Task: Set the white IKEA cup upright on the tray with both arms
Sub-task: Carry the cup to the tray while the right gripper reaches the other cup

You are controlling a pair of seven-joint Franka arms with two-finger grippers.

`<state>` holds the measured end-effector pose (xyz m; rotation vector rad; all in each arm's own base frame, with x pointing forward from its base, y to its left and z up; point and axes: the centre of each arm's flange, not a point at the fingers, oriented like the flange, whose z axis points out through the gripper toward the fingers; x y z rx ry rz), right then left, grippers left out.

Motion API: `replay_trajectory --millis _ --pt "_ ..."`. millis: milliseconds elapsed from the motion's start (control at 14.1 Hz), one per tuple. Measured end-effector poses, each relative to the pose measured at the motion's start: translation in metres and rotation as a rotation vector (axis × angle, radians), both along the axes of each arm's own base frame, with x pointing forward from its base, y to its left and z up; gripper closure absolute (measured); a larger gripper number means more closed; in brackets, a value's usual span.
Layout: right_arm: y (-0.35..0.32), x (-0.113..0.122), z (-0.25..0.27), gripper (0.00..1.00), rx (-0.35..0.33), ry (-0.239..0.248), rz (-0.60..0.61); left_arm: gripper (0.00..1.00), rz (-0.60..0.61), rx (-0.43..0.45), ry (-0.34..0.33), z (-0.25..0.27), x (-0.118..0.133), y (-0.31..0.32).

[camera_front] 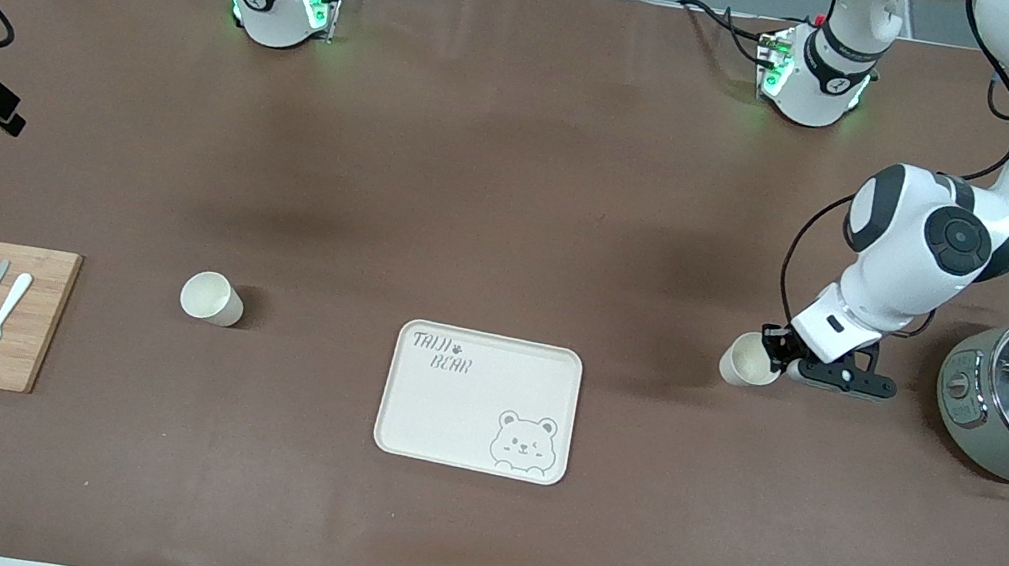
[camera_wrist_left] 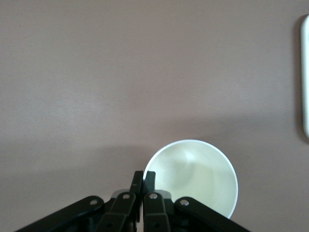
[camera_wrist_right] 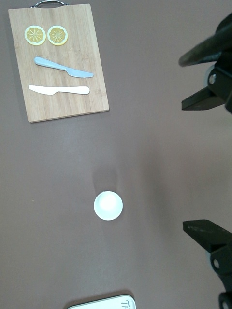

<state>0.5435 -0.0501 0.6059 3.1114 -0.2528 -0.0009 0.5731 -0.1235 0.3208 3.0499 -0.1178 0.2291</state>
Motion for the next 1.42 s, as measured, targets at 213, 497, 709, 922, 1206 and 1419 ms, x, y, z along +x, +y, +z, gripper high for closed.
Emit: replay_trajectory --millis 213,497,709,922,1206,1419 --pt "0.001 0.003 -0.004 0.0 0.0 -0.002 0.0 0.96 0.025 -0.008 0.028 0.02 0.007 -0.032" --pt "0.031 0.031 -0.044 0.0 0.002 0.013 0.008 0.96 0.047 -0.027 0.04 0.028 0.012 -0.075" --pt "0.057 0.055 -0.102 0.0 -0.001 -0.001 0.028 0.96 0.066 -0.042 0.057 0.024 0.013 -0.11" --pt "0.063 0.063 -0.141 0.0 -0.002 0.001 0.037 0.96 0.086 -0.023 0.061 0.023 0.019 -0.145" --pt "0.056 0.073 -0.16 0.0 -0.004 -0.014 0.028 0.96 0.119 -0.006 0.056 0.013 0.032 -0.189" --pt "0.054 0.084 -0.186 0.0 -0.006 -0.034 0.025 0.96 0.131 -0.025 0.052 0.004 0.042 -0.213"
